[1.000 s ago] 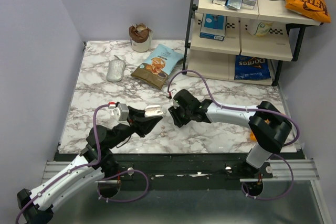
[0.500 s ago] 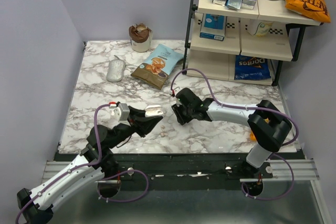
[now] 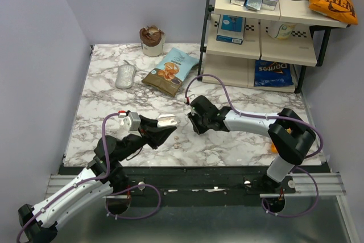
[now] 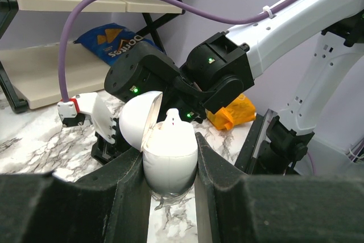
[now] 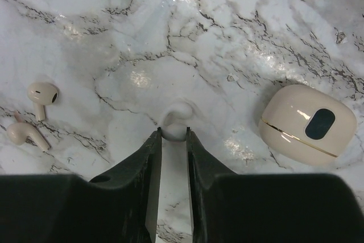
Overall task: Insert the wireless bluetooth earbuds into the charging case
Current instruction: Adjust the earbud at the center of the board.
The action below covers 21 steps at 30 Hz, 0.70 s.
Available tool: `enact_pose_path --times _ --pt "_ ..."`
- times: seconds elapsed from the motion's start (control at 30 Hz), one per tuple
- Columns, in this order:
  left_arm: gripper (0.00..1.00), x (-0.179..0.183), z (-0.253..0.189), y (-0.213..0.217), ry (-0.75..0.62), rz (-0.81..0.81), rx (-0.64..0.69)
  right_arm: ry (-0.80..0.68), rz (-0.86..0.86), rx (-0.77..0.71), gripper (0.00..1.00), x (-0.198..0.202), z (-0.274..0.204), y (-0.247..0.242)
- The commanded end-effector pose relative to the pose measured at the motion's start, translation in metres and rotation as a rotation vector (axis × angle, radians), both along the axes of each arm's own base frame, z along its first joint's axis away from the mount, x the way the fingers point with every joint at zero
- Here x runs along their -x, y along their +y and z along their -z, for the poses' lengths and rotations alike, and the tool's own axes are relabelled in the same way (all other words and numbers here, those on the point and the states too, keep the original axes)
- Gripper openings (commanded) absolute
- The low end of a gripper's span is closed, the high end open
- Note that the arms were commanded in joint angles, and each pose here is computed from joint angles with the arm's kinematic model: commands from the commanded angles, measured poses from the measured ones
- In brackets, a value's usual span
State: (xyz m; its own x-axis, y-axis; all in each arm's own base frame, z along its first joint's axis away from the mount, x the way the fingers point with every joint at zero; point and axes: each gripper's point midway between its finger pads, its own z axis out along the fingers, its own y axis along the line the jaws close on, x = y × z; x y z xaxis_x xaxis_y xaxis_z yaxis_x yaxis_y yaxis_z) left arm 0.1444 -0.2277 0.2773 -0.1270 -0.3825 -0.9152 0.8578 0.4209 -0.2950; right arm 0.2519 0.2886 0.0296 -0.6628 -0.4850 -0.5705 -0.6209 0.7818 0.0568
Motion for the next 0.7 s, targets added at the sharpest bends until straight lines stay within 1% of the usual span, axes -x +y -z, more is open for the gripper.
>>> enact_pose_path --times 0.0,0.2,0.4,0.47,0.57,0.67 --pt "0.00 -0.001 0.000 0.001 0.000 -0.008 0.008 -0.003 0.048 0.037 0.27 -0.005 0.006 -0.013" --pt "0.00 -0.001 0.001 0.000 0.005 -0.006 0.007 -0.009 0.070 0.049 0.23 -0.008 0.007 -0.019" --pt "0.00 -0.001 0.000 0.000 0.001 -0.004 0.010 -0.002 0.082 0.048 0.12 -0.008 0.007 -0.021" --pt "0.00 0.000 0.001 0.000 0.002 -0.003 0.009 -0.004 0.087 0.049 0.10 -0.008 0.007 -0.022" --pt "0.00 -0.001 0.001 0.000 0.002 -0.004 0.009 -0.004 0.098 0.051 0.10 -0.010 0.007 -0.024" --pt "0.00 -0.001 0.000 0.000 0.001 -0.004 0.010 0.000 0.111 0.065 0.14 -0.011 0.009 -0.027"
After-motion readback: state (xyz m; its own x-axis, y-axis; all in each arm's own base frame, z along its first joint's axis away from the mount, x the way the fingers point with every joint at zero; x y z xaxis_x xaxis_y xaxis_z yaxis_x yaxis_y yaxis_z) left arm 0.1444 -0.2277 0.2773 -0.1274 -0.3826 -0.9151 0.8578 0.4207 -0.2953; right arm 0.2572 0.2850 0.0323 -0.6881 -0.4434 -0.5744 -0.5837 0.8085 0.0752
